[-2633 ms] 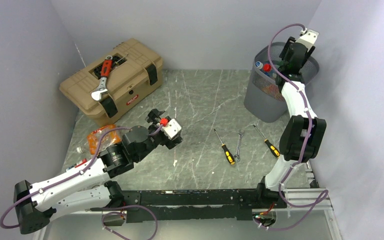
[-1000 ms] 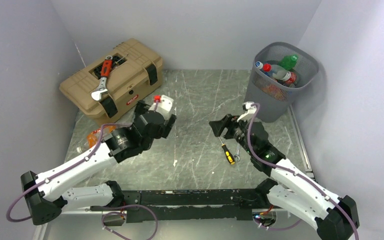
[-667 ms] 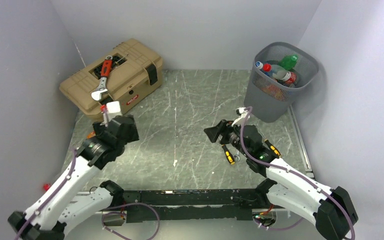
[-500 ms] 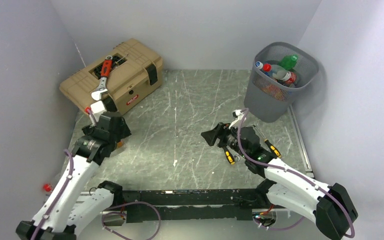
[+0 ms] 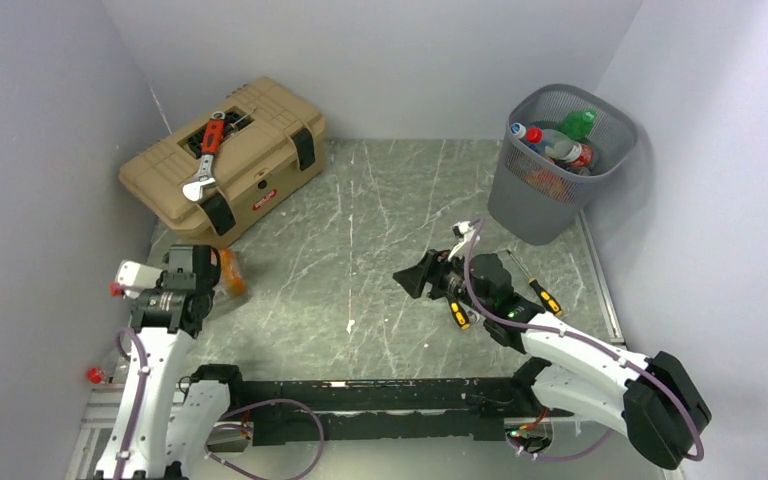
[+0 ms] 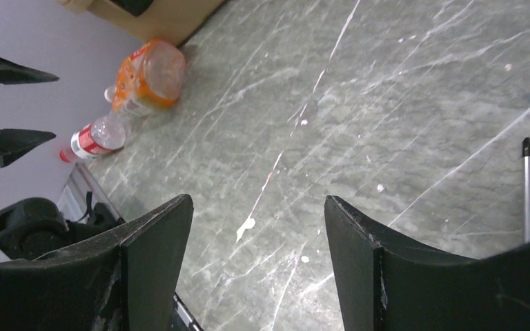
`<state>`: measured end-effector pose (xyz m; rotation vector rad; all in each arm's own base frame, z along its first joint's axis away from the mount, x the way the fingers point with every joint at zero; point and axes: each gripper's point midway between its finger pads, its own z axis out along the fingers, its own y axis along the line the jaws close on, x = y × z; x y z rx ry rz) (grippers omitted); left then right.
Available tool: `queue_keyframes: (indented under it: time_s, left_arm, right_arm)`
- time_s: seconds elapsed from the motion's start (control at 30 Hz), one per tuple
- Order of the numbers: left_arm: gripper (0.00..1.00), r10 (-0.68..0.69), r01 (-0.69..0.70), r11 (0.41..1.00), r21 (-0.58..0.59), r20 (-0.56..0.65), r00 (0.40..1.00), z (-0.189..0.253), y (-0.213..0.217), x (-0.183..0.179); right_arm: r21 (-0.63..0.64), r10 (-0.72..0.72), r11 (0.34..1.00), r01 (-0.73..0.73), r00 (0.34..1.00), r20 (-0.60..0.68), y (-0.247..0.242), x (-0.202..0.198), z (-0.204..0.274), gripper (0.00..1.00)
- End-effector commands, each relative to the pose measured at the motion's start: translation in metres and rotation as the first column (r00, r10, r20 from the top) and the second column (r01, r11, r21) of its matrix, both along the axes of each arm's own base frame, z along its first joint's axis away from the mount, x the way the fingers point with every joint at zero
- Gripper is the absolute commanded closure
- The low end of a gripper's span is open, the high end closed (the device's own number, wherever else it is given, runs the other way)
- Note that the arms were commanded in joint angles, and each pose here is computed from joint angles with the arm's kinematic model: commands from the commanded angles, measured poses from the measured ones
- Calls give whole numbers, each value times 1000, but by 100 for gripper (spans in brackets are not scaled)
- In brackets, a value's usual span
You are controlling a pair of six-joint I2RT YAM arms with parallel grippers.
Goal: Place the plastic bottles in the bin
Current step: Pick up the plastic bottle from the corner of the board.
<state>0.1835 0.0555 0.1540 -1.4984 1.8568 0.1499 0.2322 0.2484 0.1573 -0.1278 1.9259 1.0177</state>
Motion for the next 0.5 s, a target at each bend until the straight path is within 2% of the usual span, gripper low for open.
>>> queue_keyframes:
  time_s: [0.0, 0.1, 0.27, 0.4, 0.47]
  left_arm:
    - [0, 366, -363, 931, -48, 132, 921, 4, 26, -27]
    - [0, 446, -450, 893, -6, 148, 883, 2, 39, -37]
    - [0, 514, -522, 850, 73, 106, 851, 0, 51, -54]
    - [0, 548, -555, 831, 41, 112, 829, -15, 57, -42]
    - [0, 564, -566, 825, 5, 73, 823, -31, 59, -34]
  right_arm:
    - [35, 75, 996, -76, 997, 30, 17, -6, 16, 26]
    - [17, 111, 994, -111, 994, 12, 24, -10, 11, 27]
    - [-9, 146, 989, -146, 989, 11, 32, -16, 11, 27]
    - [-7, 152, 988, -152, 988, 18, 33, -19, 14, 27]
    - [-2, 149, 989, -149, 988, 24, 31, -21, 16, 27]
